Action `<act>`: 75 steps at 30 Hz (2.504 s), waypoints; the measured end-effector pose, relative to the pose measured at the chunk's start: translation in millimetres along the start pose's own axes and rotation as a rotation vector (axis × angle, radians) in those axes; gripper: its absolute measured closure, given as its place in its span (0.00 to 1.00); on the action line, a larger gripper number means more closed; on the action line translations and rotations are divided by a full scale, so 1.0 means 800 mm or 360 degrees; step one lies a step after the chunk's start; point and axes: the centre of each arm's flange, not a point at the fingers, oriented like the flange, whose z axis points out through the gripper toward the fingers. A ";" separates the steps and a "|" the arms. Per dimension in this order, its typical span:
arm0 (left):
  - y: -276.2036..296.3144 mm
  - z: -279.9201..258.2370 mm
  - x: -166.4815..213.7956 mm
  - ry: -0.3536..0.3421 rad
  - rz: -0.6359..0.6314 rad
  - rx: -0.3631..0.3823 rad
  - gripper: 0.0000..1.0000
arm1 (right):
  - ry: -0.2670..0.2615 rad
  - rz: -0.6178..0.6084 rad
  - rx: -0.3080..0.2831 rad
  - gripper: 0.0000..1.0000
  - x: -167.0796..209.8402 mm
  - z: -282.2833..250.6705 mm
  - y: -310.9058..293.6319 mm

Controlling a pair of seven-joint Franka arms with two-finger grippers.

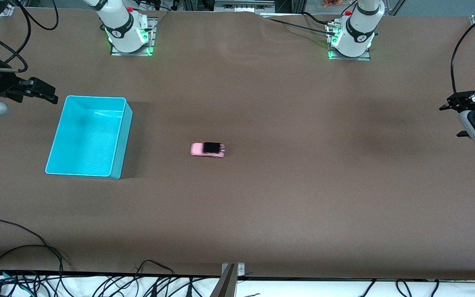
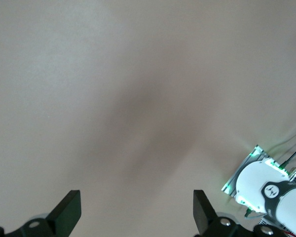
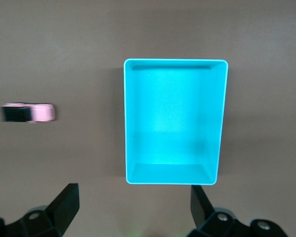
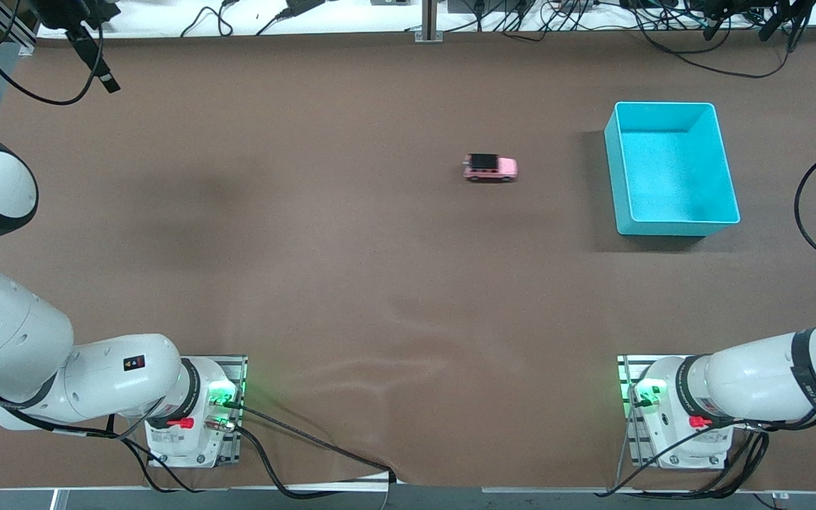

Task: Wind and store pink jeep toy

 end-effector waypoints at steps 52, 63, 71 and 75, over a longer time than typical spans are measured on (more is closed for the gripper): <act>0.181 -0.057 0.068 0.0263 -0.0866 0.0354 0.00 | -0.0190 -0.1334 0.0025 0.00 0.066 0.143 -0.108; 0.185 -0.067 0.074 0.0221 -0.0856 0.0325 0.00 | -0.0267 -0.1998 0.0179 0.00 0.107 0.260 -0.121; 0.182 -0.065 0.075 0.0213 -0.0860 0.0317 0.00 | -0.0244 -0.2268 0.0209 0.00 0.111 0.339 -0.131; 0.183 -0.064 0.076 0.0207 -0.0856 0.0315 0.00 | -0.0244 -0.2325 0.0222 0.00 0.100 0.372 -0.138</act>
